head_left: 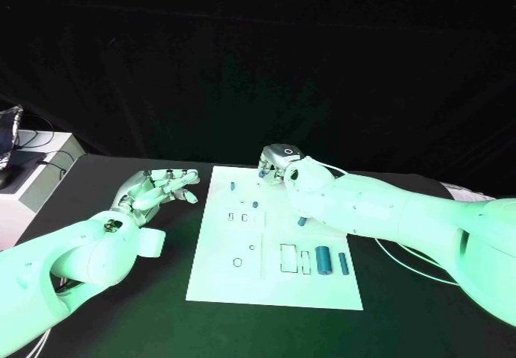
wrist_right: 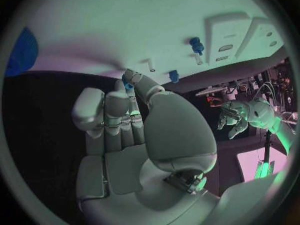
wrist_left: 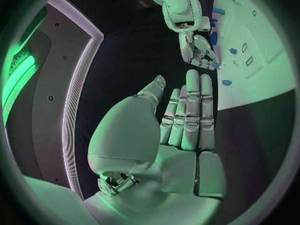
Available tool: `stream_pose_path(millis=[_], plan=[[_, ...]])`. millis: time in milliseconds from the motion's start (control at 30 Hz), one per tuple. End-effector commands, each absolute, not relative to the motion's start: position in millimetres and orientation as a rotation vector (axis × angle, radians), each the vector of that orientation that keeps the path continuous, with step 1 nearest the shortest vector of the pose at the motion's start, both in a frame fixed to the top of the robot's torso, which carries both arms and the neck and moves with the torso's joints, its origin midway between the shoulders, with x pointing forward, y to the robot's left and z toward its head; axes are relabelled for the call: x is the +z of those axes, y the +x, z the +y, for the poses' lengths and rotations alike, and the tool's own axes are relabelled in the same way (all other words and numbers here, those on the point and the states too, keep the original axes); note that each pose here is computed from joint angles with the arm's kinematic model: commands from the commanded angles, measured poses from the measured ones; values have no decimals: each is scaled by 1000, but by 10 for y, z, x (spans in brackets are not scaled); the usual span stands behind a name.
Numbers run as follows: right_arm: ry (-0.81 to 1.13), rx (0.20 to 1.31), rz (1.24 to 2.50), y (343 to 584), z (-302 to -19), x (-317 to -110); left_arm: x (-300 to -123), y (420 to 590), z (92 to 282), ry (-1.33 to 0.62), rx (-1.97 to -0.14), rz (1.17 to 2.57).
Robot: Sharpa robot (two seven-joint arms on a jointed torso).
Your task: Assemble the parts on the task board
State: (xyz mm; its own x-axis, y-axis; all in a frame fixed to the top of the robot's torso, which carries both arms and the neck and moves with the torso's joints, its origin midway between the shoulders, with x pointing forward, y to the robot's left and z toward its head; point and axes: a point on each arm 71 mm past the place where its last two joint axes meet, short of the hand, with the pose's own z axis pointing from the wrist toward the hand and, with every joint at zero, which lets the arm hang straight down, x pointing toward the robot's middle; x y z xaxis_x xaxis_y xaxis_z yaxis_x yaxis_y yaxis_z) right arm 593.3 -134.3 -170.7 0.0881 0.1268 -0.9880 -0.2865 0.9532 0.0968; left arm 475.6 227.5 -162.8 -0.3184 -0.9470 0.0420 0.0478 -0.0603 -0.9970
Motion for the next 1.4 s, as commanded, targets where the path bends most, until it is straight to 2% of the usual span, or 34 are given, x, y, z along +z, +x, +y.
stream_pose_path(millis=[33, 467, 933, 1167, 1400], plan=[[-156, 295, 1473, 5939, -1336, -1745, -1614, 4751, 2250, -1018, -1532, 1379], [-163, 298, 1468, 5957, -1268, -1750, -1618, 4757, 2230, -1018, -1537, 1383], [-159, 345, 1422, 5932, -1316, -1718, -1620, 4759, 2243, -1019, -1534, 1382], [-137, 367, 1371, 5853, -1467, -1670, -1619, 4757, 2277, -1020, -1526, 1380], [-36, 451, 1301, 5745, -1763, -1484, -1621, 4759, 2309, -1021, -1519, 1377]])
